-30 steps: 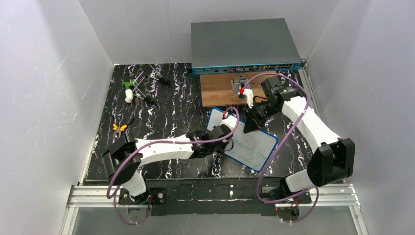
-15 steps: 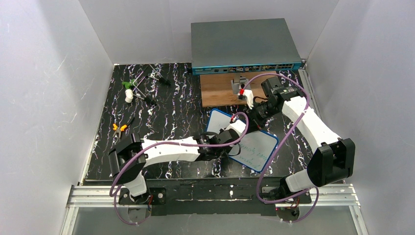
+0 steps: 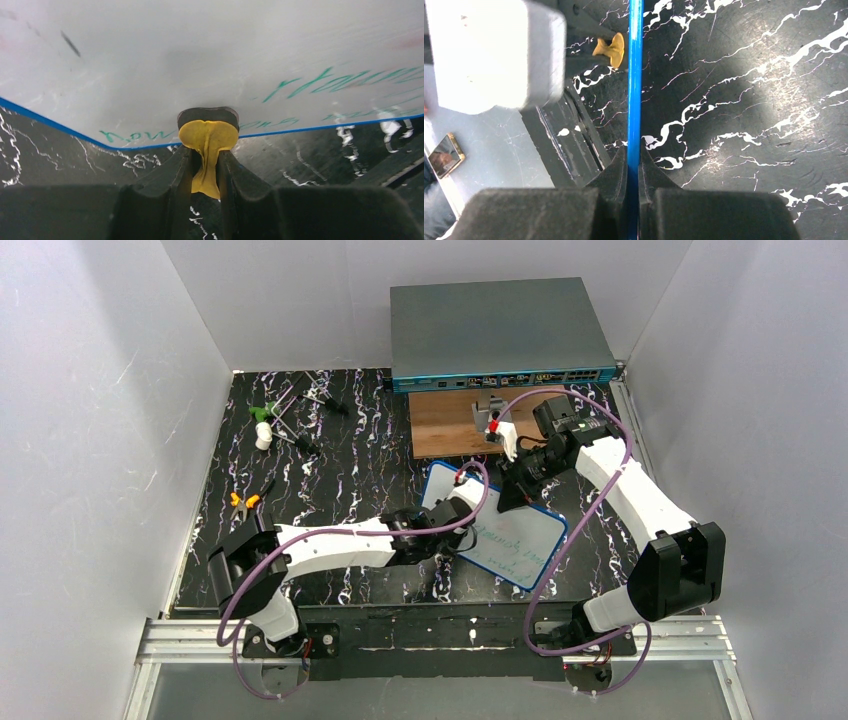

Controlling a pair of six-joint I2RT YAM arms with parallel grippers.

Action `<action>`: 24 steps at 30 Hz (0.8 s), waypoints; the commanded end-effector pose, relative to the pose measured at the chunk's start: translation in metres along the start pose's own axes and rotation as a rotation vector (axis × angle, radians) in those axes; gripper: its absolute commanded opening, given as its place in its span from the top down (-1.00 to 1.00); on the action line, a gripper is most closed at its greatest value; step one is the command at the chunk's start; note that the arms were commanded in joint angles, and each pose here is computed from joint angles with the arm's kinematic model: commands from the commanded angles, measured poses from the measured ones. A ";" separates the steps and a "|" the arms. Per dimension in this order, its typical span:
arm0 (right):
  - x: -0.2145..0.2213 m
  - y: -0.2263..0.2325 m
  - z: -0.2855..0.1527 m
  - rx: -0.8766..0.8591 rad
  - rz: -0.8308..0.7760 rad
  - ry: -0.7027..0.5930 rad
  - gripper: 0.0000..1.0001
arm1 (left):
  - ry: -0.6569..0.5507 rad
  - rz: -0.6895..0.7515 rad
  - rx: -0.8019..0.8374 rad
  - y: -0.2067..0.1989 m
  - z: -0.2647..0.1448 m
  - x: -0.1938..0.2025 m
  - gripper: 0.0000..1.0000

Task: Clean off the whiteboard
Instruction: Erase the whiteboard at the center of the board.

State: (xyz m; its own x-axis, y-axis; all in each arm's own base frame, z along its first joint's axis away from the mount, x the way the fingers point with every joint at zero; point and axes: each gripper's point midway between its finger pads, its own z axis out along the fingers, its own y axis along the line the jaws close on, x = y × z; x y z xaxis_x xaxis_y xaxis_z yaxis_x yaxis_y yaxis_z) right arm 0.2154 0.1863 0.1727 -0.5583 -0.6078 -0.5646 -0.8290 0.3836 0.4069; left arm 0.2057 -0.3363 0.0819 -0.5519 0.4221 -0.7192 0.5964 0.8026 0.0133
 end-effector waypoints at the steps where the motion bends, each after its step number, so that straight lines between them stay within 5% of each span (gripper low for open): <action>1: 0.003 0.022 0.001 -0.087 -0.015 -0.005 0.97 | 0.046 -0.031 -0.017 0.010 -0.004 0.028 1.00; 6: 0.003 0.021 0.001 -0.089 -0.011 -0.002 0.97 | 0.023 -0.008 0.053 -0.012 -0.006 0.021 1.00; 17: 0.004 0.021 0.000 -0.083 -0.017 -0.005 0.97 | -0.143 0.054 0.166 -0.055 -0.010 -0.076 1.00; 24: 0.004 0.022 0.000 -0.080 -0.018 -0.011 0.97 | -0.083 -0.036 0.046 -0.009 0.007 -0.045 1.00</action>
State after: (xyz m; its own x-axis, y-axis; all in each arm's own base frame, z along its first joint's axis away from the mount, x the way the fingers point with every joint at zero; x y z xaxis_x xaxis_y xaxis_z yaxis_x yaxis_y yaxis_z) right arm 0.2147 0.1822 0.1701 -0.5565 -0.6147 -0.5590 -0.8301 0.3840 0.4043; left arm 0.1958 -0.3819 0.1048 -0.5026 0.4700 -0.7256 0.7023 0.7114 -0.0257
